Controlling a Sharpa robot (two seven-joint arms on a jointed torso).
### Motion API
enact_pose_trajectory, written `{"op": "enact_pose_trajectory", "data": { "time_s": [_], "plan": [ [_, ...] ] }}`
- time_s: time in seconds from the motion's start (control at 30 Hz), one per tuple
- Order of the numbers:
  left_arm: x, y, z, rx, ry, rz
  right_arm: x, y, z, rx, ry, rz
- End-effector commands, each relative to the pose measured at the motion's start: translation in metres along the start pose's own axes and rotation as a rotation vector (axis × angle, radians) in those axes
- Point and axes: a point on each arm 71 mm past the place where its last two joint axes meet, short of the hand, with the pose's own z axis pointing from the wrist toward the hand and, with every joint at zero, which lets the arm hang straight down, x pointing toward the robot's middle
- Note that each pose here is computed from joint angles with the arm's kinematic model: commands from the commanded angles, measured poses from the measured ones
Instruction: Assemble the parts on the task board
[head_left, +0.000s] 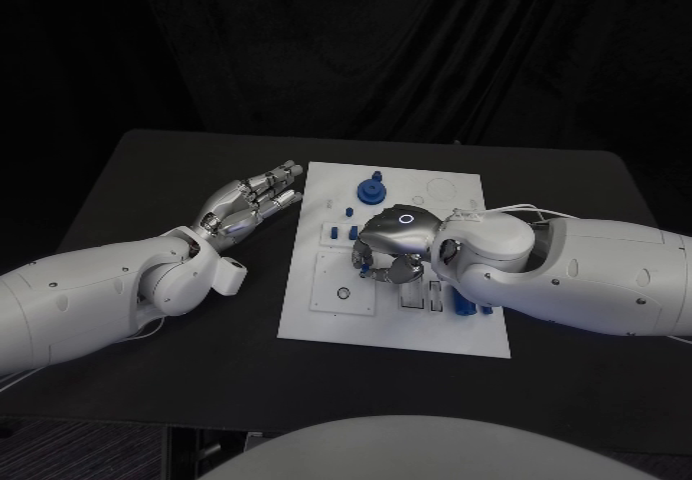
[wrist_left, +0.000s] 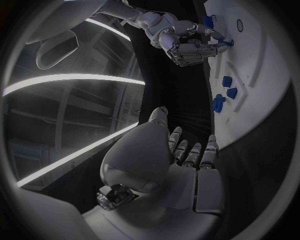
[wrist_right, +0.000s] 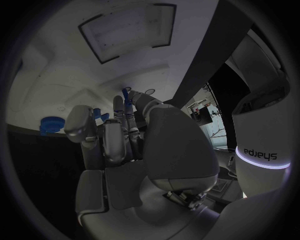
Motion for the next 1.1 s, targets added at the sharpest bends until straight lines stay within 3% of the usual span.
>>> {"op": "enact_pose_trajectory", "data": {
  "time_s": [0.03,1.1],
  "plan": [
    [0.0019,-0.0045,0.0000,0.079,0.011,-0.015,-0.0003,0.0016,-0.0004,-0.002,-0.019,-0.003],
    [0.0031,0.0000,-0.0012,0.059,0.019,-0.026,0.0004,0.0052,0.0000,-0.008,-0.017,0.001]
  ]
}}
